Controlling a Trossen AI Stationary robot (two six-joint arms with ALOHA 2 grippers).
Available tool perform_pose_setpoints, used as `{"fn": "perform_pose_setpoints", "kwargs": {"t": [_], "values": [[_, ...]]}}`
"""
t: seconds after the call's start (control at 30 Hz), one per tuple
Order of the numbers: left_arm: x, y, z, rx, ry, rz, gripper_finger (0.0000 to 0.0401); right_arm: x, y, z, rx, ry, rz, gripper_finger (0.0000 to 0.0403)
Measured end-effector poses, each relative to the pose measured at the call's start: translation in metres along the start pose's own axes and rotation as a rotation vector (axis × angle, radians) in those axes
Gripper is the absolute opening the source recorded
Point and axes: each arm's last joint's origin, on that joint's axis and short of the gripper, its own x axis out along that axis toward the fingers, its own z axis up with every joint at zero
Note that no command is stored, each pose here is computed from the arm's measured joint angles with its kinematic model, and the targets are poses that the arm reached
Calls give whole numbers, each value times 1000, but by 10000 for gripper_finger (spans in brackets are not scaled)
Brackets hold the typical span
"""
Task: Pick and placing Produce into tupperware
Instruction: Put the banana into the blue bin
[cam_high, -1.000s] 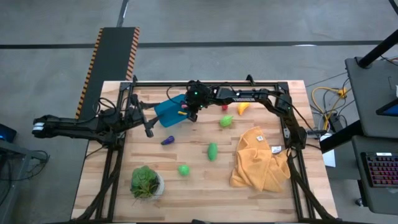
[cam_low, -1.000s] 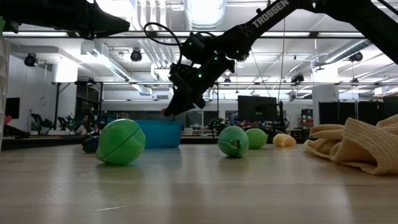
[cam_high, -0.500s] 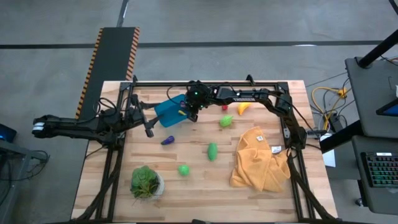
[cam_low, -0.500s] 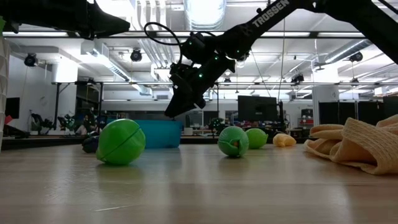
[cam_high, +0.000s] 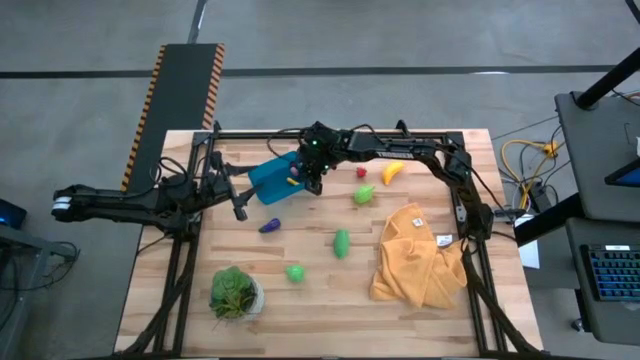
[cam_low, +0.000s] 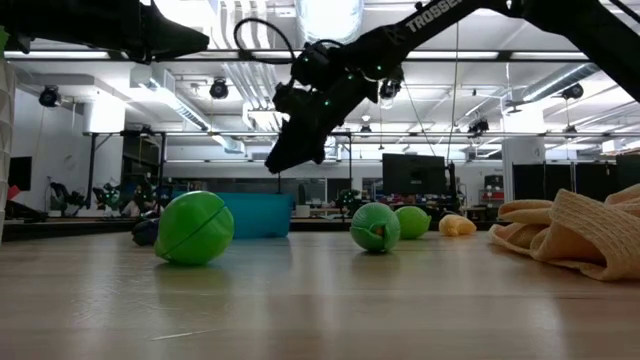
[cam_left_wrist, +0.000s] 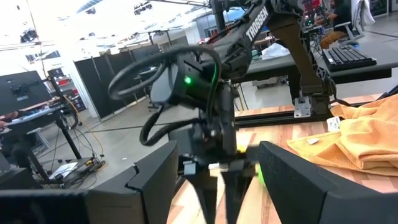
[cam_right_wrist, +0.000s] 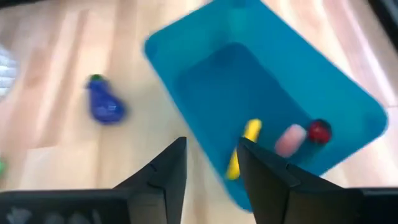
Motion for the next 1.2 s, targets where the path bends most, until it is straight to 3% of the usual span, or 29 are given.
{"fn": "perform_pose_setpoints", "kwargs": {"t": [0.2, 0.37, 0.47, 0.7, 0.87, 1.0, 1.2], "values": [[0, 0, 0, 1, 2, 0, 209, -34, 6, 4, 24, 35, 45, 181], [0, 0, 0, 2, 4, -1, 209, -91, 30, 21, 32, -34, 236, 217], [0, 0, 0, 1, 3, -1, 209, -131, 51, 25, -10, -60, 234, 227], [0, 0, 0, 1, 3, -1, 209, -216, 87, 1, -91, -71, -15, 229], [0, 0, 0, 1, 3, -1, 209, -253, 100, -33, -99, -102, -129, 229], [0, 0, 0, 1, 1, 0, 209, -255, 101, -63, -84, -132, -226, 230], [0, 0, 0, 0, 0, 0, 209, -226, 86, -101, -82, -123, -428, 230]]}}
